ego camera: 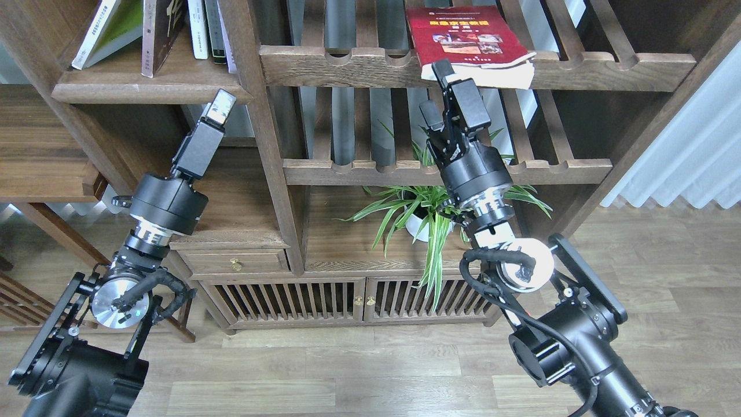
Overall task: Organize books on shelf
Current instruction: 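Reach the right gripper up to the red book's lower edge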
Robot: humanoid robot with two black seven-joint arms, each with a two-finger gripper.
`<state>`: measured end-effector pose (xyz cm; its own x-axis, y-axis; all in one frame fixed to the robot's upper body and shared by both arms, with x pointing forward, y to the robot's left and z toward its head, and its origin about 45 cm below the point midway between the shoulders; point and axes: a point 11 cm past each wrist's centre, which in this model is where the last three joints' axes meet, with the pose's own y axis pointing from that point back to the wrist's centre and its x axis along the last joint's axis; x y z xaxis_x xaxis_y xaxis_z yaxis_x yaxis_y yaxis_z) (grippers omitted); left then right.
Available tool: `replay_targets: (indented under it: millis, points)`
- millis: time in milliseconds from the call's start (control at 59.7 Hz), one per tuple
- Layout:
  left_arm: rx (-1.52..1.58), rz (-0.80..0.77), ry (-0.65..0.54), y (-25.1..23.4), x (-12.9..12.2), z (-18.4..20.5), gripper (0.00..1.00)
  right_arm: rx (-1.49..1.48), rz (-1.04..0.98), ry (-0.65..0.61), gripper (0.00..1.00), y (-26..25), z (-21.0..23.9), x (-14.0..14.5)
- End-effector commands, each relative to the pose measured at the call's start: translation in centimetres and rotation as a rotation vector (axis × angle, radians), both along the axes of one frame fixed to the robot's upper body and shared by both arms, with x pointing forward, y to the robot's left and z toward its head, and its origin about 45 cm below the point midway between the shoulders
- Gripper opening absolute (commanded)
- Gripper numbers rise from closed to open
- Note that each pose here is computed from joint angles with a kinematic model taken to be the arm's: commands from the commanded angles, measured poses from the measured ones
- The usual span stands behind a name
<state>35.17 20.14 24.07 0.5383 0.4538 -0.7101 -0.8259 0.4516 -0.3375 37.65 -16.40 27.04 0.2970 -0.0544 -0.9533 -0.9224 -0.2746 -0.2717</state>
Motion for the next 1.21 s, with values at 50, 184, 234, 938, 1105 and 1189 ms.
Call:
replay_targets:
  millis: [50, 184, 234, 938, 1105, 1189]
  points:
    - [0.007, -0.014, 0.027, -0.3, -0.5, -1.0, 0.94, 0.004, -0.024, 0.005, 0.98, -0.8, 0.4, 0.4]
    - [0.009, -0.012, 0.033, -0.3, -0.6, -1.2, 0.94, -0.005, -0.034, 0.028, 0.98, -0.9, 0.6, 0.8]
    - [0.010, -0.008, 0.036, -0.2, -0.5, -1.3, 0.95, -0.013, -0.048, 0.047, 0.97, -1.2, 0.7, 1.2]
    - [0.009, 0.014, 0.078, 0.6, -1.2, -2.8, 0.96, -0.059, -0.067, 0.104, 0.97, -1.0, 2.4, 2.8]
    - [0.008, 0.018, 0.085, 0.7, -1.4, -3.0, 0.96, -0.076, -0.069, 0.129, 0.97, -0.9, 2.7, 3.2]
    - [0.008, 0.022, 0.096, 0.9, -1.7, -3.5, 0.96, -0.082, -0.078, 0.148, 0.97, -1.1, 2.7, 3.3]
